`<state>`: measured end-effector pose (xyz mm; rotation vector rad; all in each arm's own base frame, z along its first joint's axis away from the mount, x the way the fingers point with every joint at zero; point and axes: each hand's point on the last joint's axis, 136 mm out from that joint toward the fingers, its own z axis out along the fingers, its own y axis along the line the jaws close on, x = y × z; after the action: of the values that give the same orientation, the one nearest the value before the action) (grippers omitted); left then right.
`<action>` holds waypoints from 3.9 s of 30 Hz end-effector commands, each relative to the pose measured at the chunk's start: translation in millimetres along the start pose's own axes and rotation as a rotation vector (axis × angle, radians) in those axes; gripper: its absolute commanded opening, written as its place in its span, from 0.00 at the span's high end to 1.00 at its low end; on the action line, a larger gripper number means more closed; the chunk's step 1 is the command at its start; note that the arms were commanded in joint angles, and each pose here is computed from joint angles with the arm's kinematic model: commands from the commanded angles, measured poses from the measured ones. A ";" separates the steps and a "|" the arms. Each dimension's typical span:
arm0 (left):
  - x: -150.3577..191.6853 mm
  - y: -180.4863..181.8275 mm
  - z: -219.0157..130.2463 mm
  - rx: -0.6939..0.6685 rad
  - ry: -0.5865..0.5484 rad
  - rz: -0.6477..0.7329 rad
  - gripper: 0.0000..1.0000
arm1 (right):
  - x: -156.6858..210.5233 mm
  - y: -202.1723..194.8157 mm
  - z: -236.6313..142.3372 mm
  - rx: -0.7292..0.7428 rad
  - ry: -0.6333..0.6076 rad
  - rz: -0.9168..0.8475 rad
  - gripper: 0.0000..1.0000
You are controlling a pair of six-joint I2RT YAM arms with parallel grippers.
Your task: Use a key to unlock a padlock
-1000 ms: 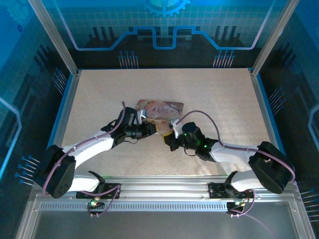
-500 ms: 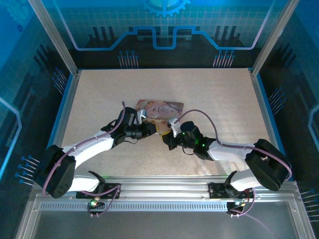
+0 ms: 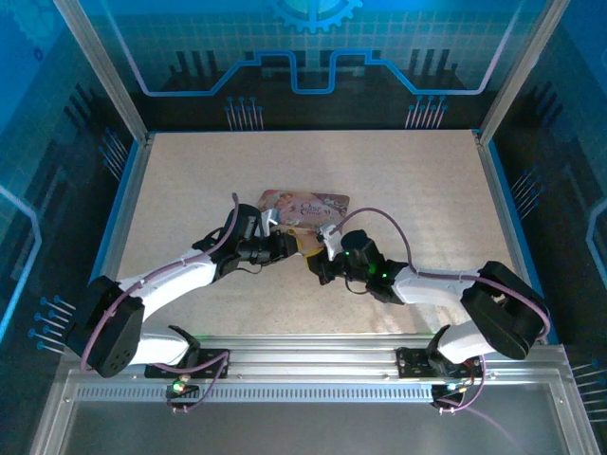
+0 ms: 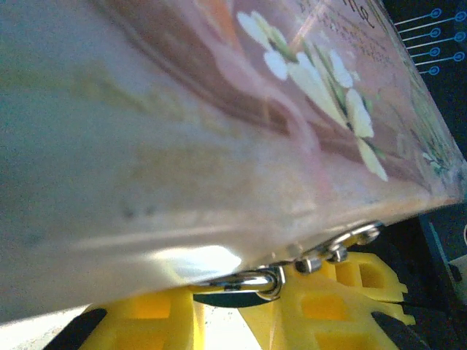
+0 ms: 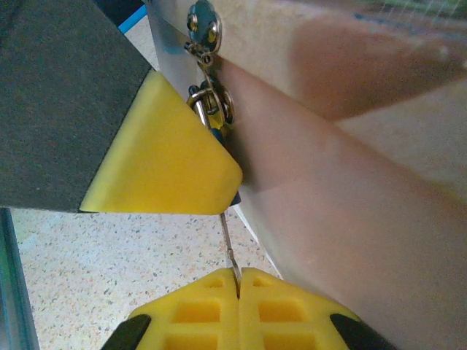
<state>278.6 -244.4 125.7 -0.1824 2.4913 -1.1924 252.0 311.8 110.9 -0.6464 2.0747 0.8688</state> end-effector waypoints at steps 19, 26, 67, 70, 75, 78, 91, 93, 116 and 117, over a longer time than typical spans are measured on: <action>-15.5 -47.8 -14.9 0.140 -0.053 0.077 0.87 | -29.1 9.7 -2.9 -0.016 -0.119 -0.013 0.94; -14.1 -44.8 -13.8 0.133 -0.051 0.074 0.87 | -29.1 8.1 -6.3 -0.008 -0.131 -0.011 0.94; -9.3 -58.3 -15.7 0.172 -0.027 0.094 0.87 | -103.0 32.4 10.2 -0.196 -0.297 -0.036 0.93; -8.7 -59.1 -15.9 0.175 -0.026 0.094 0.87 | -112.8 33.5 10.5 -0.219 -0.321 -0.032 0.93; -8.3 -61.1 -15.9 0.180 -0.025 0.095 0.87 | -122.6 39.4 13.2 -0.260 -0.340 -0.031 0.93; -8.4 -61.5 -16.0 0.181 -0.025 0.094 0.87 | -125.5 41.6 14.7 -0.277 -0.346 -0.029 0.93; -6.2 -55.1 -7.7 0.181 -0.011 0.079 0.87 | -119.5 35.4 15.4 -0.270 -0.344 0.003 0.93; -4.4 -51.1 -4.3 0.178 -0.007 0.072 0.87 | -113.8 33.1 16.0 -0.265 -0.338 0.016 0.93; 13.1 -12.1 39.5 0.144 0.037 0.024 0.82 | -47.5 4.8 29.6 -0.164 -0.266 0.194 0.94; 13.4 -10.7 40.2 0.143 0.035 0.023 0.81 | -46.0 5.4 30.4 -0.163 -0.260 0.194 0.93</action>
<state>308.8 -249.4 96.5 -0.2559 2.4140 -1.1486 292.6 318.5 86.9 -0.3851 2.0513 1.0151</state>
